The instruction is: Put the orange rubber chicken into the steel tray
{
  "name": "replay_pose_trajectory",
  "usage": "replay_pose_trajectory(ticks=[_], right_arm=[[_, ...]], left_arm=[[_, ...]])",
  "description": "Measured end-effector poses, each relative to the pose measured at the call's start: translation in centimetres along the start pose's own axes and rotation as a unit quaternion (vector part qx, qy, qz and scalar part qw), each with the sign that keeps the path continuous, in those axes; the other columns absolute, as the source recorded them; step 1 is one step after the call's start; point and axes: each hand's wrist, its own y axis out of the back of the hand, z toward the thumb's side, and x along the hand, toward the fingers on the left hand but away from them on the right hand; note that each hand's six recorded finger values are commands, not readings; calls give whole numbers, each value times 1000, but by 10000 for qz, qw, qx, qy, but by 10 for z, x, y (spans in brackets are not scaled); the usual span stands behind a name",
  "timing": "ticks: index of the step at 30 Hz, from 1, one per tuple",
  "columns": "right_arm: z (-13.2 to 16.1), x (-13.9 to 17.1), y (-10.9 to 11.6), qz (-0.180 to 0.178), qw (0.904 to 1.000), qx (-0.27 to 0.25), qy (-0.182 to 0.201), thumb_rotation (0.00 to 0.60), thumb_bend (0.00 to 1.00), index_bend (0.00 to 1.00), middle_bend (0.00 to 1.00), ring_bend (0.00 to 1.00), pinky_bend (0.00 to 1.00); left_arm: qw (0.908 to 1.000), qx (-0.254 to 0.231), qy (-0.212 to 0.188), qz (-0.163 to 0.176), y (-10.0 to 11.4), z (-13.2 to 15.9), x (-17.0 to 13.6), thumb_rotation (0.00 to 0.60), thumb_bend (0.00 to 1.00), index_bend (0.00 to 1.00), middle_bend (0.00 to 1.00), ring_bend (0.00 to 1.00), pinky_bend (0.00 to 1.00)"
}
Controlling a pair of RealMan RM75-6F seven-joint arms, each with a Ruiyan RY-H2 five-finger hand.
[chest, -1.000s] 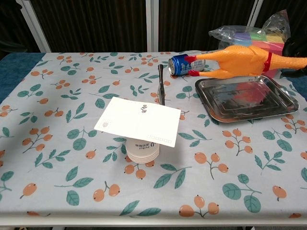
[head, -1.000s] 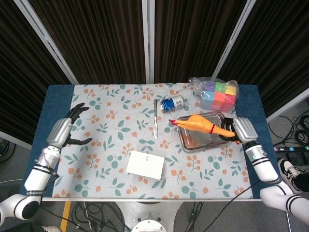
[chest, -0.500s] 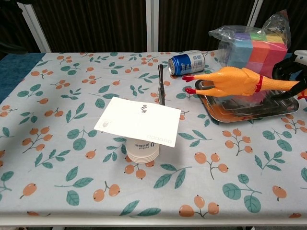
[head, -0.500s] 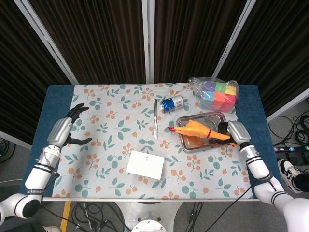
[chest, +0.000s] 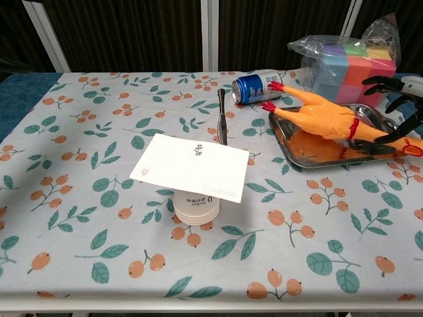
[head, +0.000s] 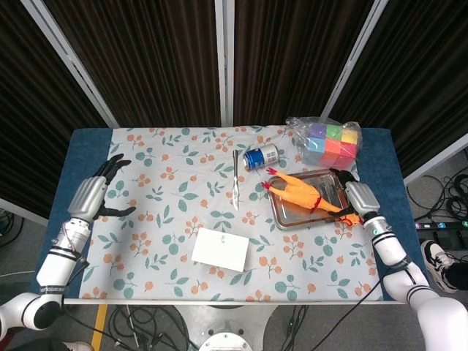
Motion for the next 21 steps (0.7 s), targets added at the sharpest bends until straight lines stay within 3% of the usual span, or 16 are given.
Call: replay_pose_trajectory(ticks=[3, 6, 8, 10, 12, 17, 19, 21], right_arm=[[2, 4, 8, -99, 9999, 32, 111, 600, 0, 0, 48, 0, 183], [4, 13, 20, -216, 9994, 81, 255, 600, 0, 0, 132, 35, 193], [5, 21, 30, -311, 9988, 154, 348, 600, 9, 87, 226, 95, 221], [6, 31, 38, -398, 9980, 245, 415, 600, 57, 270, 319, 165, 277], [8, 45, 47, -495, 9969, 391, 467, 600, 94, 315, 368, 220, 318], [16, 90, 62, -709, 9938, 717, 458, 600, 101, 310, 331, 204, 316], [20, 109, 67, -790, 9929, 795, 395, 600, 101, 262, 281, 155, 283], [22, 132, 73, -877, 9919, 879, 265, 600, 101, 140, 212, 79, 225]], left_arm=[[9999, 115, 19, 70, 6, -3, -1, 600, 123, 185, 131, 103, 247], [9994, 302, 68, 140, 13, -7, -3, 600, 122, 185, 131, 103, 247], [9986, 492, 121, 178, 18, -12, -6, 600, 123, 185, 131, 103, 247], [9972, 696, 190, 197, 22, -17, -9, 600, 124, 185, 131, 103, 246], [9948, 950, 289, 244, 27, -24, -14, 600, 125, 185, 131, 103, 246], [9861, 1422, 561, 651, 42, -44, -32, 600, 126, 185, 131, 103, 246], [9819, 1572, 677, 813, 45, -53, -43, 600, 126, 185, 131, 104, 246], [9771, 1707, 812, 973, 47, -62, -57, 600, 126, 186, 131, 103, 244]])
